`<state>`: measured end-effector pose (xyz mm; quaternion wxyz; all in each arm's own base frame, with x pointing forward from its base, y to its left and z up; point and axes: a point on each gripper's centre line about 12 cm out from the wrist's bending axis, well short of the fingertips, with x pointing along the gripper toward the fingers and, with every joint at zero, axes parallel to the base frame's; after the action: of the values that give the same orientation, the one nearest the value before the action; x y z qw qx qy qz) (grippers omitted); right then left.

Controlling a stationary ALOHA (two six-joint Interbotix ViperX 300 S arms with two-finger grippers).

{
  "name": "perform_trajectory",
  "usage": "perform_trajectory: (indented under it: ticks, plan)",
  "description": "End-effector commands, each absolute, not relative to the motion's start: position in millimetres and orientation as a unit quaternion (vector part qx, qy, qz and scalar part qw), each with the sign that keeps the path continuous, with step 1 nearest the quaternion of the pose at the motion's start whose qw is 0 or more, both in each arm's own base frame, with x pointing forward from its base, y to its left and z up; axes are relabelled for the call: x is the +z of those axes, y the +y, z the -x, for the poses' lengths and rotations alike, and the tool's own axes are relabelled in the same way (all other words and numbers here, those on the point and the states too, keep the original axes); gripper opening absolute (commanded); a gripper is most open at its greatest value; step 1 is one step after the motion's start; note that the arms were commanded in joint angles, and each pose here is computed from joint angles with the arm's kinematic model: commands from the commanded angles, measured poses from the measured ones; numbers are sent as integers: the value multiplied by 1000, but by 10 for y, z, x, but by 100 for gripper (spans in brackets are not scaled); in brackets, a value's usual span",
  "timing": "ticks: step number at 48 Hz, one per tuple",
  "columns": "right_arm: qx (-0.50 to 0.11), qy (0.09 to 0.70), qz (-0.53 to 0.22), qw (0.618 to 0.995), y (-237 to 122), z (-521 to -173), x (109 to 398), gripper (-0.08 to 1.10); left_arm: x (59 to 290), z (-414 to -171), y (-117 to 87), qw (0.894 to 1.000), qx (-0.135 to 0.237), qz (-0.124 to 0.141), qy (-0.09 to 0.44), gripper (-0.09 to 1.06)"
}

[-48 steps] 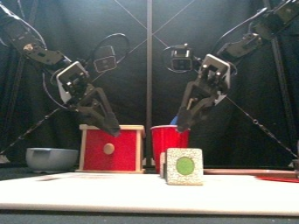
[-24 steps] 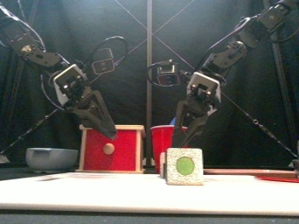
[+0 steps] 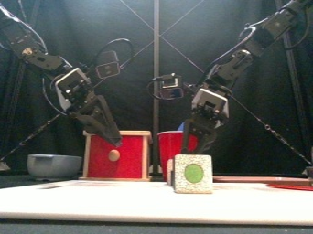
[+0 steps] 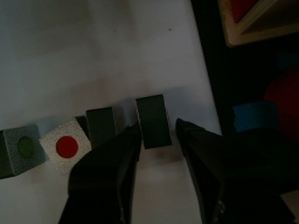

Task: Place sushi on board then cut the sushi with the knife then place the pieces on the plate
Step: Place the 4 sushi pieces on the plate

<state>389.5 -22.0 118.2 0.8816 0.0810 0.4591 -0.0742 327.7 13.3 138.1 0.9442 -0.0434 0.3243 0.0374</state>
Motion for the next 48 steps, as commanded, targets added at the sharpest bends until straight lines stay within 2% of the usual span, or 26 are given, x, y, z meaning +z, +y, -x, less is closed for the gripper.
perform_trajectory:
  ticks: [1,8,19,31,40,48]
  plan:
    - [-74,435,-85,893,-224,-3976,1362,62,1436,-3313,145,947,39,45,315,75]
    - [-81,443,-87,889,-250,-3881,1451,50,1434,-3312,145,947,39,45,316,75]
    - [-100,458,-93,879,-318,-3518,1775,51,1429,-3308,145,947,39,46,316,75]
    - [-145,454,-121,871,-593,-3108,1860,51,1419,-3308,145,946,40,47,318,75]
    - [-191,451,-141,860,-899,-2936,1832,51,1414,-3313,145,946,40,47,318,75]
    - [-226,477,-152,836,-1154,-2832,1612,51,1404,-3313,150,945,41,48,320,75]
